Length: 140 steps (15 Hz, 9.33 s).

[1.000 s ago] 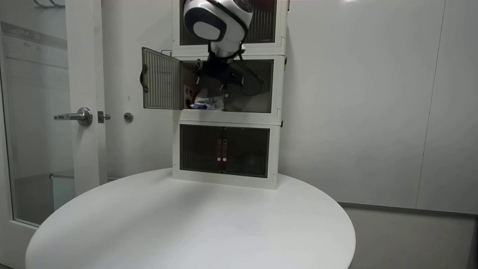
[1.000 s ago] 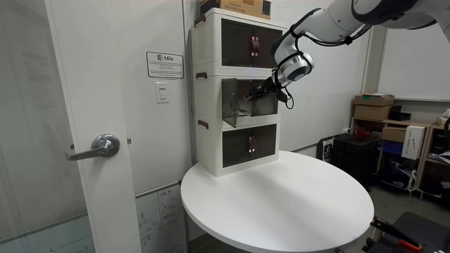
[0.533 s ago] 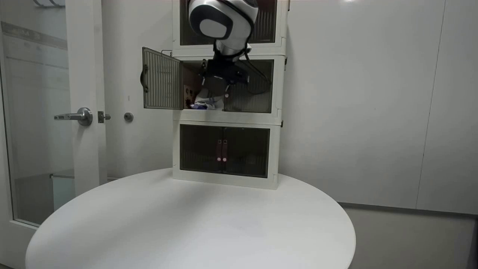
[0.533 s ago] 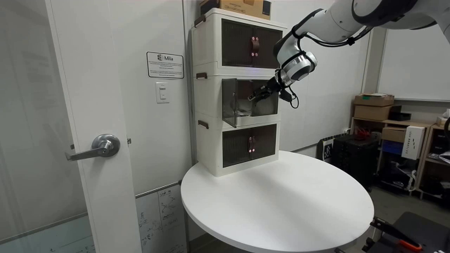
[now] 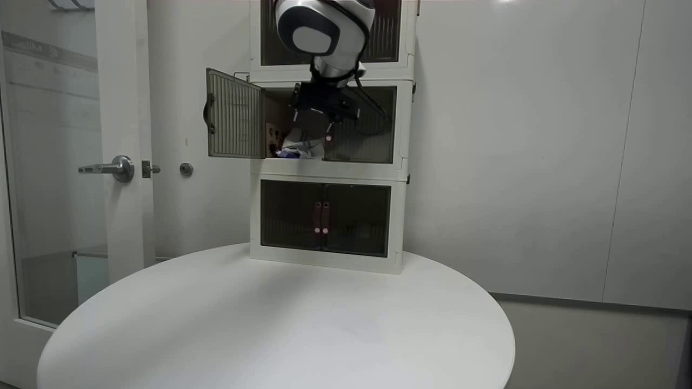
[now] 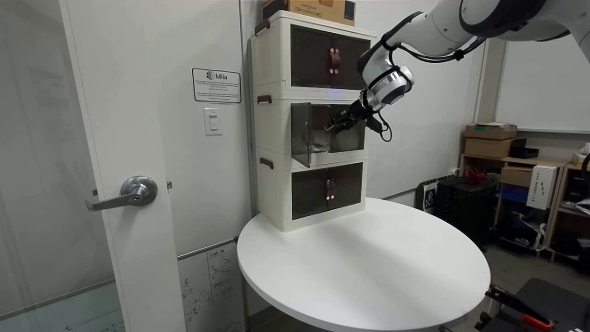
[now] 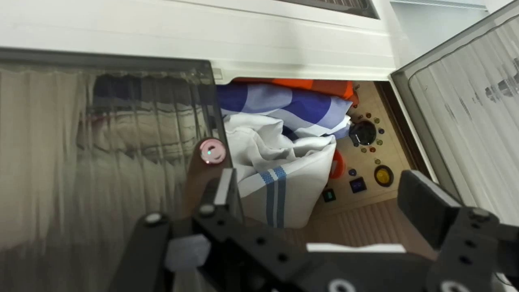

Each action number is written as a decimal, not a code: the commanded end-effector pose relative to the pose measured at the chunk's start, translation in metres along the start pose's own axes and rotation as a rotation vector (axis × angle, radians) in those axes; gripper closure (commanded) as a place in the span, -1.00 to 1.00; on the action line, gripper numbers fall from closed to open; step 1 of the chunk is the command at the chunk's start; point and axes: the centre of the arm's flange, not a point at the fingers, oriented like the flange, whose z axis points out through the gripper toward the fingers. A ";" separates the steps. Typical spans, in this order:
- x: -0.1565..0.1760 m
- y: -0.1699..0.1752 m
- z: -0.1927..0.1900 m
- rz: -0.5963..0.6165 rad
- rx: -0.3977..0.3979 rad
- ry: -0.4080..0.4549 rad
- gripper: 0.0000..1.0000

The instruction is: Open the right door of the cabinet

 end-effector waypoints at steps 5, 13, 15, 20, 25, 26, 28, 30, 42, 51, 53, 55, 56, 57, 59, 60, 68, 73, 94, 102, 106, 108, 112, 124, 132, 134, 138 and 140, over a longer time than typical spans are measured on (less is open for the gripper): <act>0.018 0.031 -0.012 0.058 -0.062 -0.025 -1.00; 0.020 0.044 -0.030 0.080 -0.112 -0.035 -1.00; 0.019 0.056 -0.034 0.081 -0.132 -0.028 -1.00; 0.017 0.065 -0.027 0.086 -0.123 -0.029 -1.00; 0.022 0.051 -0.012 0.065 -0.082 -0.021 -1.00; 0.022 0.048 -0.009 0.060 -0.076 -0.018 -1.00; 0.024 0.044 -0.008 0.057 -0.070 -0.015 -1.00; 0.024 0.043 -0.006 0.061 -0.065 -0.016 -1.00; 0.034 0.005 0.013 0.054 0.005 -0.035 -1.00; 0.031 -0.017 0.024 0.054 0.046 -0.075 -1.00; 0.022 -0.020 0.025 0.068 0.073 -0.104 -1.00; 0.015 -0.023 0.024 0.078 0.101 -0.120 -1.00; 0.013 -0.025 0.022 0.081 0.107 -0.124 -1.00; 0.011 -0.024 0.020 0.083 0.110 -0.125 -1.00; 0.008 -0.024 0.013 0.087 0.108 -0.122 -1.00; 0.008 -0.024 0.009 0.090 0.108 -0.120 -1.00; -0.018 -0.029 -0.005 0.135 0.162 -0.154 -1.00; -0.030 -0.027 -0.018 0.166 0.091 -0.170 -1.00; 0.119 -0.133 -0.151 0.430 -0.620 -0.339 -1.00; 0.160 -0.145 -0.111 0.798 -0.830 -0.247 -1.00; 0.162 -0.128 -0.081 0.930 -0.867 -0.188 -1.00; 0.161 -0.116 -0.071 0.976 -0.897 -0.163 -1.00; 0.156 -0.093 -0.058 1.052 -0.952 -0.128 -1.00; 0.115 -0.037 -0.068 1.143 -1.056 -0.208 -1.00; 0.077 0.033 -0.144 0.889 -1.047 -0.390 -1.00; 0.073 0.054 -0.164 0.820 -1.048 -0.436 -1.00; 0.068 0.065 -0.192 0.696 -1.022 -0.487 -1.00; 0.072 0.046 -0.203 0.636 -0.963 -0.503 -1.00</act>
